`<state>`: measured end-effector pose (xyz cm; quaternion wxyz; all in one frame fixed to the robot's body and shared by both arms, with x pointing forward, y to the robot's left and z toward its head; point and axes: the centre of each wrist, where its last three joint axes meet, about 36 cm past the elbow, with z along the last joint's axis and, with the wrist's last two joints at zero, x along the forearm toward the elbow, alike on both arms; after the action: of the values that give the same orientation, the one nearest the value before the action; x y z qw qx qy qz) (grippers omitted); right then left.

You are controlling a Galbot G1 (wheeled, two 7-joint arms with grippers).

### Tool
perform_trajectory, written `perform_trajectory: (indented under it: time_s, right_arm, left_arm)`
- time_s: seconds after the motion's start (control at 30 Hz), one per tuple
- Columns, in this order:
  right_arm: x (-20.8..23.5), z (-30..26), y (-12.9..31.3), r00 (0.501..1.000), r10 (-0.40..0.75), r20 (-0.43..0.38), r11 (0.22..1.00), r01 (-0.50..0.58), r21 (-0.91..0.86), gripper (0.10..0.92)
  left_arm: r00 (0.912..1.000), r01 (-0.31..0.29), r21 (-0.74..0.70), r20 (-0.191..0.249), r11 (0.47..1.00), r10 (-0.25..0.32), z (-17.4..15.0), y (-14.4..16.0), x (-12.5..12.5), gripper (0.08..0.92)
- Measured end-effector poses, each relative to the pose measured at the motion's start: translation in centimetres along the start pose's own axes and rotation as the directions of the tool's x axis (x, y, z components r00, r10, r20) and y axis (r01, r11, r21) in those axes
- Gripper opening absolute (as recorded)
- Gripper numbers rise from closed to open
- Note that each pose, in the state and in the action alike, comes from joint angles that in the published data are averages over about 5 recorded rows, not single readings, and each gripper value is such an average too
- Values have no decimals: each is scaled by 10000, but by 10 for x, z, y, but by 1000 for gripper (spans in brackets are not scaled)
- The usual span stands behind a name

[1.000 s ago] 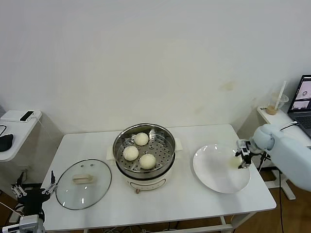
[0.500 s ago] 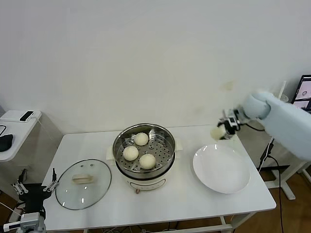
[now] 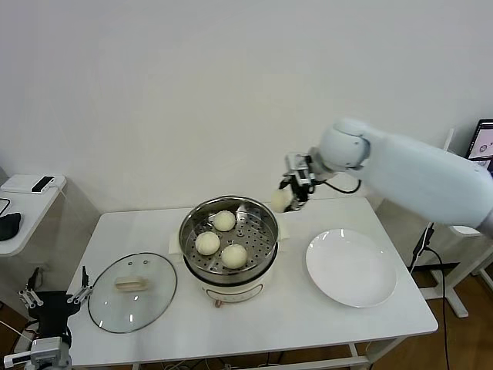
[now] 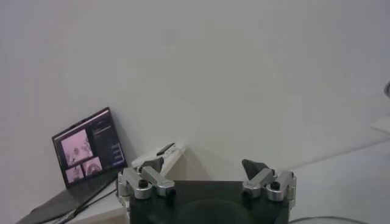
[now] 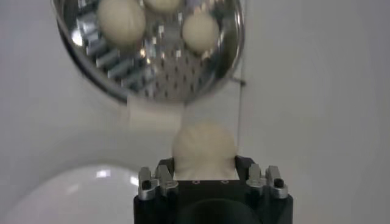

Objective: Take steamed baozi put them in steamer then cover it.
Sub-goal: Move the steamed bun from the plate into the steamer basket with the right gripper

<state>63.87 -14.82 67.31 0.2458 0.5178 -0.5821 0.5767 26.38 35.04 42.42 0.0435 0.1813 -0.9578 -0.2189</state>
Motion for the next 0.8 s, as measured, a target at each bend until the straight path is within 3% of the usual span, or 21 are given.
perform_trajectory:
  time_s: [0.33,0.8]
  right_arm:
    - [-51,-41,10,9990,-424,-133,9990,421,-168,619]
    - [-99,-53,19,9979,-396,-521,9935,337,-1090,619]
  left_arm:
    - [9999,94,11,71,10000,-94,-2,2,-1,823]
    - [9999,145,-44,90,9999,-144,-1,4,-2,823]
